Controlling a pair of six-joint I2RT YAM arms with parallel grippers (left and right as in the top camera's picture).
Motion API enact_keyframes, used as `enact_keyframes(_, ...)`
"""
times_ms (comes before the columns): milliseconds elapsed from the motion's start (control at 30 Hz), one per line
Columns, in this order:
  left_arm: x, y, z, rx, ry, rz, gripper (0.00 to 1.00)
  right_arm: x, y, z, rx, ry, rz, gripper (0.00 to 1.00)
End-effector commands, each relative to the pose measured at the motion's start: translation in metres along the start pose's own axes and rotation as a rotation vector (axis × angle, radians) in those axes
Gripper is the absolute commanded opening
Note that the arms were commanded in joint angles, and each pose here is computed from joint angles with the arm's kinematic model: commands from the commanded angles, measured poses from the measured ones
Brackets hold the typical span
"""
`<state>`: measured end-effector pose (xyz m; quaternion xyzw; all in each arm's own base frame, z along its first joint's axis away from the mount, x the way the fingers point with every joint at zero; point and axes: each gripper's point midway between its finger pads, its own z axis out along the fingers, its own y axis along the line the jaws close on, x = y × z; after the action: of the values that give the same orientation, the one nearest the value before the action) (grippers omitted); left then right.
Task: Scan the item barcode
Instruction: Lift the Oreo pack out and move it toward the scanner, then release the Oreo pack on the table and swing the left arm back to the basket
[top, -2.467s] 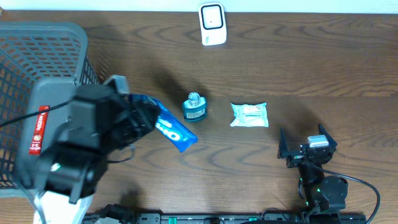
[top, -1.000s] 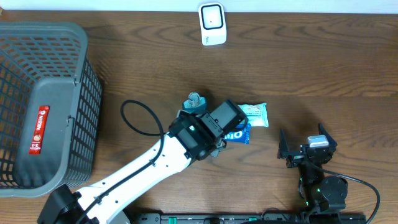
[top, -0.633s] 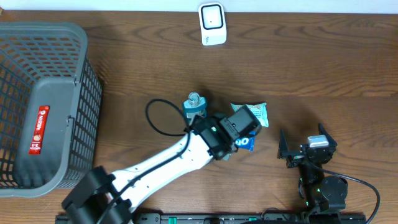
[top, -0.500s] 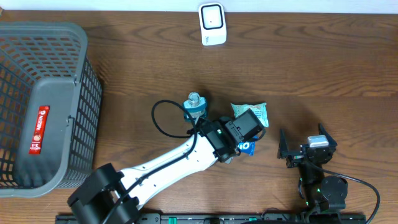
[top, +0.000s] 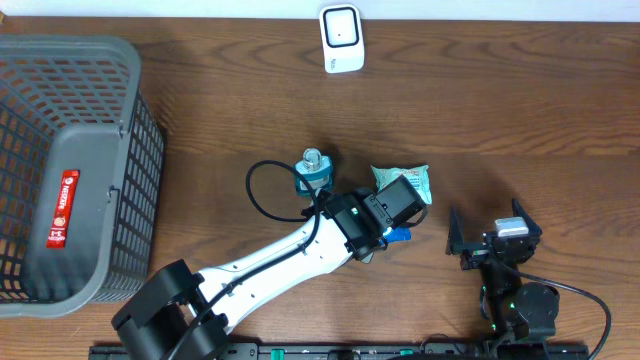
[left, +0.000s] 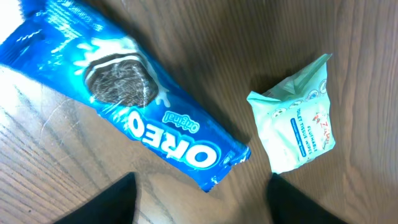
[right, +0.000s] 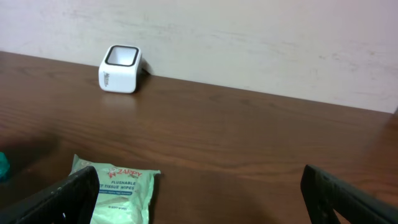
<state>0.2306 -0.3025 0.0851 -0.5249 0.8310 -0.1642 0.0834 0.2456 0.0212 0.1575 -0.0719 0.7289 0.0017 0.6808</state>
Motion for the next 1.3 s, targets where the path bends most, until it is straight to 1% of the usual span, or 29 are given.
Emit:
enact_keyframes(0, -0.002, 0.003, 0.003, -0.006, -0.013, -0.059, 0.76, 0.001, 0.001, 0.000, -0.002, 0.001, -0.015, 0.99)
enact_keyframes(67, -0.002, 0.002, 0.003, -0.003, -0.011, -0.060, 0.79, 0.001, 0.001, 0.000, -0.002, 0.001, -0.015, 0.99)
enact_keyframes(133, 0.000, -0.002, 0.002, 0.013, -0.002, -0.051, 0.79, 0.001, 0.001, 0.000, -0.002, 0.001, -0.015, 0.99)
enact_keyframes(267, 0.013, -0.026, -0.005, 0.114, 0.050, 0.071, 0.79, 0.001, 0.001, 0.000, -0.002, 0.001, -0.015, 0.99)
enact_keyframes(400, 0.019, -0.043, -0.027, 0.194, 0.085, 0.103, 0.80, 0.001, 0.001, 0.000, -0.002, 0.001, -0.015, 0.99)
enact_keyframes(433, 0.022, -0.052, -0.036, 0.235, 0.097, 0.144, 0.80, 0.001, 0.001, 0.000, -0.002, 0.001, -0.015, 0.99)
enact_keyframes(467, 0.025, -0.061, -0.044, 0.279, 0.106, 0.192, 0.80, 0.001, 0.001, 0.000, -0.002, 0.001, -0.015, 0.99)
enact_keyframes(533, 0.036, -0.087, -0.067, 0.415, 0.127, 0.330, 0.80, 0.001, 0.001, 0.000, -0.002, 0.001, -0.015, 0.99)
enact_keyframes(633, 0.055, -0.126, -0.117, 0.647, 0.131, 0.588, 0.80, 0.001, 0.001, 0.000, -0.002, 0.001, -0.015, 0.99)
enact_keyframes(667, 0.058, -0.135, -0.136, 0.708, 0.110, 0.669, 0.93, 0.001, 0.001, 0.000, -0.002, 0.001, -0.015, 0.99)
enact_keyframes(700, 0.057, -0.142, -0.152, 0.753, 0.083, 0.735, 0.97, 0.001, 0.001, 0.000, -0.002, 0.001, -0.015, 0.99)
enact_keyframes(767, 0.054, -0.157, -0.194, 0.859, 0.006, 0.904, 0.99, 0.001, 0.001, 0.000, -0.002, 0.001, -0.015, 0.99)
enact_keyframes(800, 0.049, -0.161, -0.210, 0.887, -0.028, 0.951, 1.00, 0.001, 0.001, 0.000, -0.002, 0.001, -0.015, 0.99)
enact_keyframes(867, 0.028, -0.168, -0.250, 0.920, -0.111, 1.024, 1.00, 0.001, 0.001, 0.000, -0.002, 0.001, -0.015, 0.99)
enact_keyframes(1000, -0.033, -0.171, -0.318, 0.932, -0.283, 1.053, 1.00, 0.001, 0.001, 0.000, -0.002, 0.001, -0.015, 0.99)
enact_keyframes(1067, -0.078, -0.169, -0.355, 0.917, -0.407, 1.007, 1.00, 0.001, 0.001, 0.000, -0.002, 0.001, -0.015, 0.99)
enact_keyframes(1133, -0.115, -0.162, -0.378, 0.891, -0.497, 0.947, 1.00, 0.001, 0.001, 0.000, -0.002, 0.001, -0.015, 0.99)
enact_keyframes(1233, -0.164, -0.149, -0.402, 0.841, -0.631, 0.900, 1.00, 0.001, 0.001, 0.000, -0.002, 0.001, -0.015, 0.99)
enact_keyframes(1267, -0.183, -0.141, -0.406, 0.805, -0.676, 0.863, 1.00, 0.001, 0.001, 0.000, -0.002, 0.001, -0.015, 0.99)
